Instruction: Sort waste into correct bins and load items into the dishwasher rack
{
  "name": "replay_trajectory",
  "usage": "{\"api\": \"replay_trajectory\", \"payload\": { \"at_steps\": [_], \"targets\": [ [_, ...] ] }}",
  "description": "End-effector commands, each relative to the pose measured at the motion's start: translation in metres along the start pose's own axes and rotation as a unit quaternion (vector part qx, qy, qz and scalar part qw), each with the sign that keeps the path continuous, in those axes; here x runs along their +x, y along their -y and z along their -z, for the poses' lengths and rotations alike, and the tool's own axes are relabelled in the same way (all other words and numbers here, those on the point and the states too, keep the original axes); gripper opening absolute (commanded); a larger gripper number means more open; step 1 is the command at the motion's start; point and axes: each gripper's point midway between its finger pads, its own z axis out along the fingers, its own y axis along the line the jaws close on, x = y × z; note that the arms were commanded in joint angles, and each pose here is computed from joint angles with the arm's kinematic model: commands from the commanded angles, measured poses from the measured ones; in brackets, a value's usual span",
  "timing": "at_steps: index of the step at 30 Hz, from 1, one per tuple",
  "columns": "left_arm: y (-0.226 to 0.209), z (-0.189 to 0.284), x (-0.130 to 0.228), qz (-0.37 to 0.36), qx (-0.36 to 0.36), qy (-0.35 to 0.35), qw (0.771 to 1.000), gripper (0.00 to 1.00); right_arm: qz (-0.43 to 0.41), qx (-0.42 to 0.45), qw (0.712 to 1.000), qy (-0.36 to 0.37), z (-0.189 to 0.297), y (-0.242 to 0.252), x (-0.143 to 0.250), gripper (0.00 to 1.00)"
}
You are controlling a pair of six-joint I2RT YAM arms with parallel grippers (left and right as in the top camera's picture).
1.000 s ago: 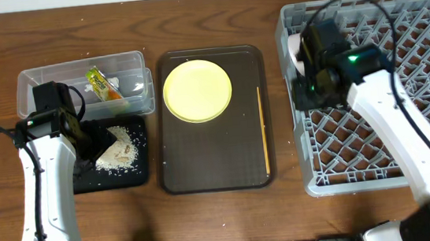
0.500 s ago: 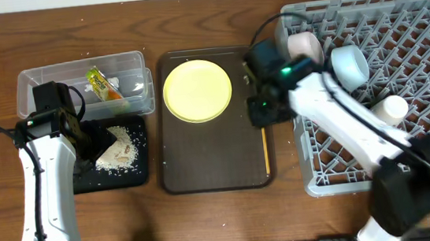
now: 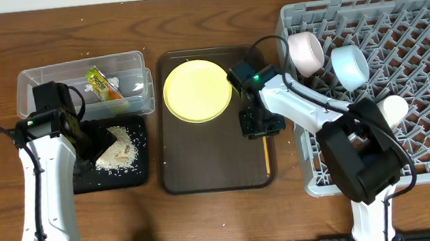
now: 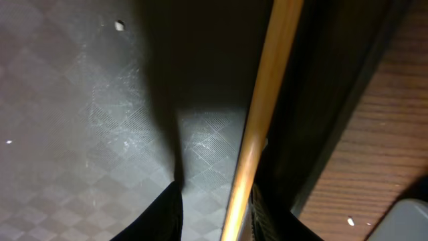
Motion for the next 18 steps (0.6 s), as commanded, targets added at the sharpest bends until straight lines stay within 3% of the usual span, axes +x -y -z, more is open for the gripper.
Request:
{"api": "replay_trajectory", "payload": {
  "at_steps": [1,6,9,12,18],
  "targets": [
    [-0.004,0.000,-0.002,0.009,-0.009,0.005,1.000,0.82,-0.006,0.018,1.000,0.003,-0.007,0.001,0.001,0.29],
    [-0.005,0.000,-0.002,0.009,-0.009,0.004,1.000,0.82,0.004,0.026,1.000,-0.002,-0.016,-0.002,0.005,0.25],
    [-0.005,0.000,-0.002,0.008,-0.009,0.005,1.000,0.82,0.007,0.028,1.000,-0.007,-0.020,-0.003,0.009,0.10],
    [-0.005,0.000,-0.002,0.008,-0.009,0.004,1.000,0.82,0.007,0.021,1.000,-0.005,-0.017,-0.006,0.009,0.01],
    [-0.005,0.000,-0.002,0.008,-0.009,0.004,1.000,0.82,0.002,-0.007,1.000,0.016,0.012,-0.005,0.002,0.01]
  ]
}}
